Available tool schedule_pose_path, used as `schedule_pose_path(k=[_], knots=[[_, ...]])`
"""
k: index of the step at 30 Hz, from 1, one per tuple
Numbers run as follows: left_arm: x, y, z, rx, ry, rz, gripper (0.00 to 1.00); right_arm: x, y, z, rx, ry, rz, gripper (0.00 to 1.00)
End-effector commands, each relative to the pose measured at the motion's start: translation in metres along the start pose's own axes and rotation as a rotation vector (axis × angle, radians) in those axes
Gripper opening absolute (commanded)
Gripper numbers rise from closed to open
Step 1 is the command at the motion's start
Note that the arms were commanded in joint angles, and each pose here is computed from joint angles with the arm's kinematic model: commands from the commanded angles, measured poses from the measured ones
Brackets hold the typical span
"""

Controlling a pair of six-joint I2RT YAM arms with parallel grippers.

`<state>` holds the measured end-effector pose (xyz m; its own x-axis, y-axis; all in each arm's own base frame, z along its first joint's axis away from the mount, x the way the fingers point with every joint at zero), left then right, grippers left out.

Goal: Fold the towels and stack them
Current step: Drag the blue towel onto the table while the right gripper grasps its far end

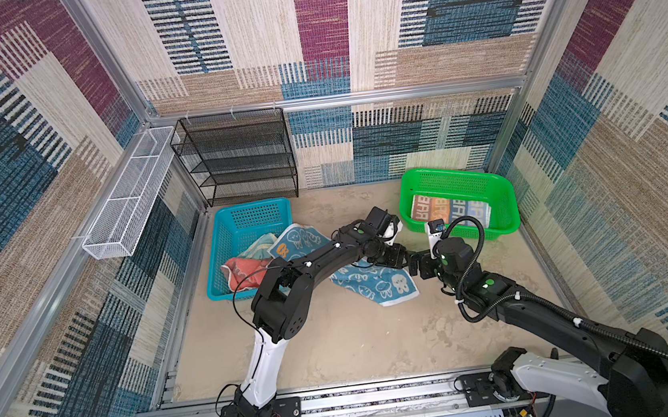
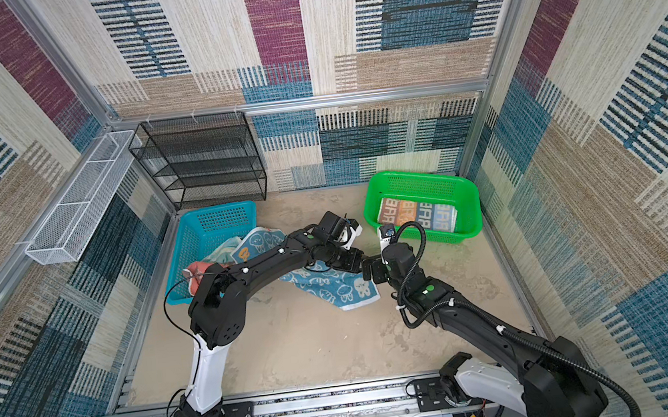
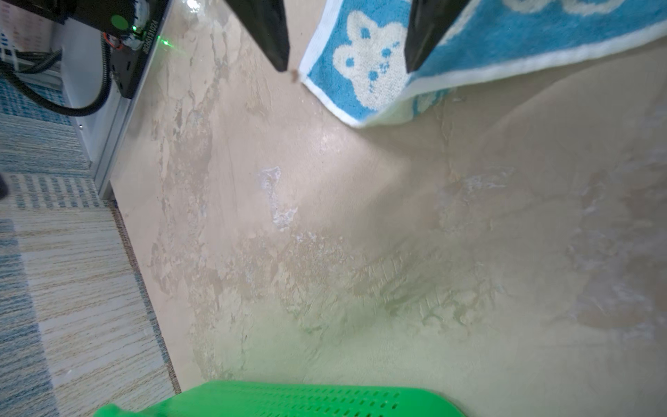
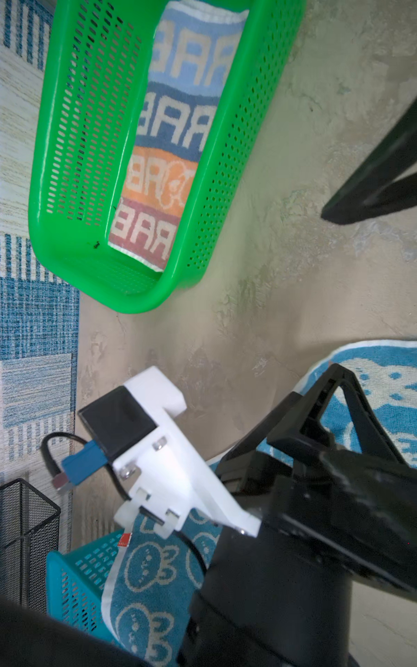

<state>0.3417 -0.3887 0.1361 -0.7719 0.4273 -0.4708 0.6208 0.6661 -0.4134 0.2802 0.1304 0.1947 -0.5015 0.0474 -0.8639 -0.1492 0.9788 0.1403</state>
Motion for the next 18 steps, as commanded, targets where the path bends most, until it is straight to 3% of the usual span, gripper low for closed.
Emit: schedule_pose_path(k=[1,3,10,18], knots=[[-0.009,0.003,-0.022,-0.098,-0.053,0.097,0.68,-0.007,0.004,0.002,-0.023,-0.043,-0.031,0.99],[-0.016,0.004,-0.037,-0.144,-0.096,0.135,0.77,-0.007,0.008,0.002,-0.055,-0.048,-0.059,1.0],[-0.027,0.011,-0.105,-0.264,-0.287,0.126,0.8,0.014,0.038,0.007,-0.299,0.034,-0.141,0.83],[0.03,0.041,-0.168,-0.35,-0.454,-0.026,0.8,0.052,0.071,0.028,-0.338,0.202,-0.19,0.82]])
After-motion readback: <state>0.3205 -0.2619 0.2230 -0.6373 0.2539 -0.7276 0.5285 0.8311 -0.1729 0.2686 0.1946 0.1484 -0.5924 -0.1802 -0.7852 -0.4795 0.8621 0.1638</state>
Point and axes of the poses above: each gripper's point midway between its finger pads, its own z axis out along the fingers, its own y axis along the line the jaws close on, x = y × z, the point moved 5 cm from there along -z, back along the fingers, and after that the axes turned 5 degrees about z, right-handed, at the moved point
